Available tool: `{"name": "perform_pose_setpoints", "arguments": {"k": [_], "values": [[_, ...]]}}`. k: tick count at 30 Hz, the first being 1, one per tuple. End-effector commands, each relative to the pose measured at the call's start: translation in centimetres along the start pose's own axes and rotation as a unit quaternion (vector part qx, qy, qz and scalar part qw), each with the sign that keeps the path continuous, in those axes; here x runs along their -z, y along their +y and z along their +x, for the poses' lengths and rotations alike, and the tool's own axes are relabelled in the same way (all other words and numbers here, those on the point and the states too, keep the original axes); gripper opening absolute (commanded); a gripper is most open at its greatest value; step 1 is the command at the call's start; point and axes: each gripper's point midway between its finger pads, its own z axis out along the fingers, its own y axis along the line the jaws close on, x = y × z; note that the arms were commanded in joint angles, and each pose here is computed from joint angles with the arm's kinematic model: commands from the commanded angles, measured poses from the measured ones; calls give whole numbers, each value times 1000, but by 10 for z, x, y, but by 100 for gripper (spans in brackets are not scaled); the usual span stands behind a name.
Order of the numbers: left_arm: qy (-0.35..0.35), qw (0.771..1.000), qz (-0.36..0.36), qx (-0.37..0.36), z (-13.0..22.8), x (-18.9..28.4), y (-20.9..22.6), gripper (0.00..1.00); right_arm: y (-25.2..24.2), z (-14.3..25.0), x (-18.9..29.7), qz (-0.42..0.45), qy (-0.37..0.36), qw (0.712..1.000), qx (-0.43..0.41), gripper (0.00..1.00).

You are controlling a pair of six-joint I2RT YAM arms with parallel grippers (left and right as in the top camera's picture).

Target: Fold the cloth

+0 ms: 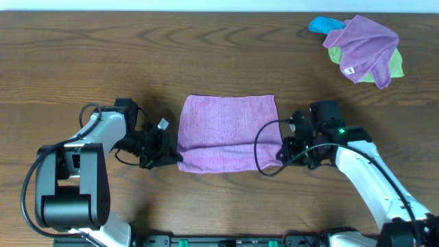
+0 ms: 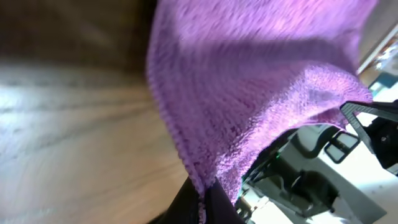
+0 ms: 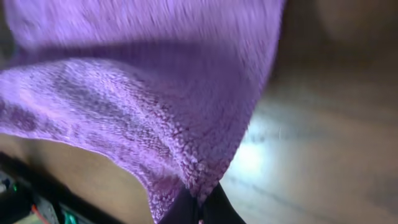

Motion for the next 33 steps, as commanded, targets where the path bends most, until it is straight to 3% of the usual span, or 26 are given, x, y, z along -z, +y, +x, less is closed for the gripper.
{"name": "perform_pose_setpoints", "arguments": {"k": [1, 16, 25, 33], "values": [[-20, 999, 26, 17, -7, 5, -15, 6, 5, -14, 2, -6, -31, 1000, -3, 1], [-184, 979, 82, 36, -87, 33, -55, 6, 10, -100, 19, 5, -206, 978, 19, 1], [-271, 960, 71, 0, -121, 36, -81, 6, 0, -122, -6, 5, -217, 976, 13, 1], [-325, 945, 33, 5, -138, 37, -76, 6, -5, -139, -18, 4, -237, 971, 20, 1]]}}
